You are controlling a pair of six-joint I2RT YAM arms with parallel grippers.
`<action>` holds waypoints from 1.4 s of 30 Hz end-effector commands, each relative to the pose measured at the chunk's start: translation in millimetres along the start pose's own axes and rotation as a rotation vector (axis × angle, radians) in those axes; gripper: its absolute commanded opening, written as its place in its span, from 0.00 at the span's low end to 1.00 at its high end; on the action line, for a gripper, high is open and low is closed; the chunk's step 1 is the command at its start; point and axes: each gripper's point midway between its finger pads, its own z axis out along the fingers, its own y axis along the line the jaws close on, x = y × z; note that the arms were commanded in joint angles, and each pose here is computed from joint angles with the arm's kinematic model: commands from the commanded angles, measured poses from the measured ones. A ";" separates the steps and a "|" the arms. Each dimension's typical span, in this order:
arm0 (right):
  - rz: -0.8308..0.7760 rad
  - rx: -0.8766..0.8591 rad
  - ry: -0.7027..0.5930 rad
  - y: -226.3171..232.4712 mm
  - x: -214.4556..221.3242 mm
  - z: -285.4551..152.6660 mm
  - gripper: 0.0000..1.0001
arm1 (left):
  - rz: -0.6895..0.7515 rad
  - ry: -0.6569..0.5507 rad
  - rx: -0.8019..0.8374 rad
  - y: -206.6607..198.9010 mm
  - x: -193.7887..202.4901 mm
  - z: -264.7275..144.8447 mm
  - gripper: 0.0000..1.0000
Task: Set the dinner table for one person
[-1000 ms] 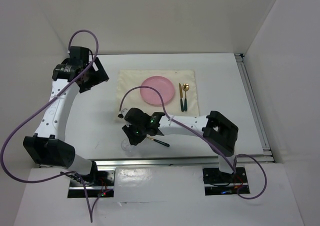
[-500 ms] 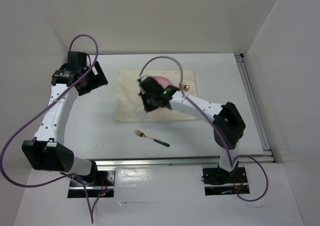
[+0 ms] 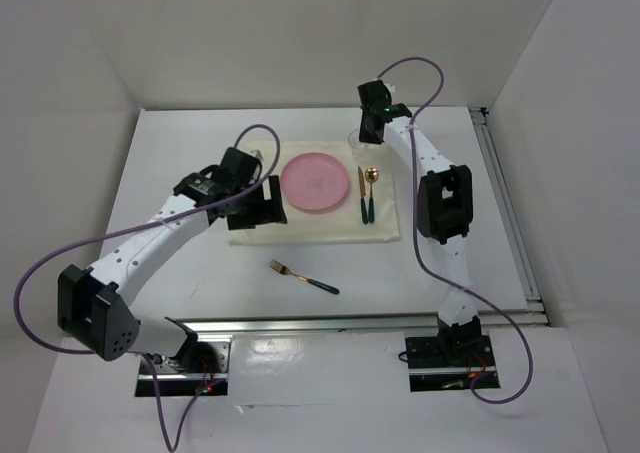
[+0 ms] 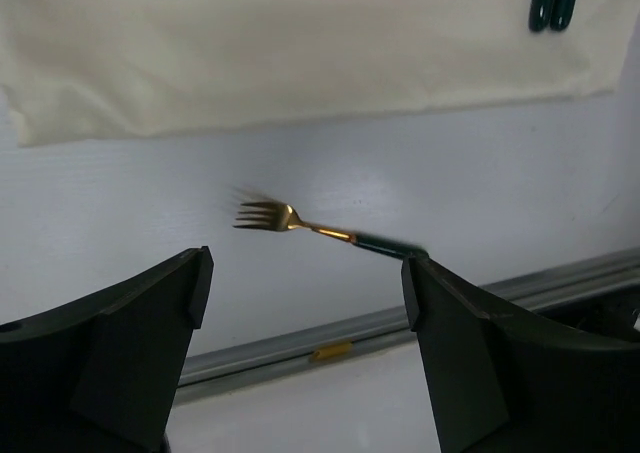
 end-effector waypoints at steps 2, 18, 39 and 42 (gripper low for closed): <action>0.045 0.056 0.007 -21.5 -11.4 15.6 0.00 | -0.063 0.094 0.030 -35.6 36.4 21.8 0.94; 0.042 0.050 0.080 -27.8 20.7 47.2 0.52 | -0.060 0.365 -0.076 -80.7 119.1 82.6 0.95; 0.087 -0.089 -0.119 -25.0 -58.3 -67.3 0.99 | -0.287 0.425 -0.404 -69.9 161.1 100.7 0.83; 0.087 -0.086 -0.132 -31.5 -60.0 -71.3 0.99 | -0.309 0.443 -0.424 -69.0 171.0 106.9 0.82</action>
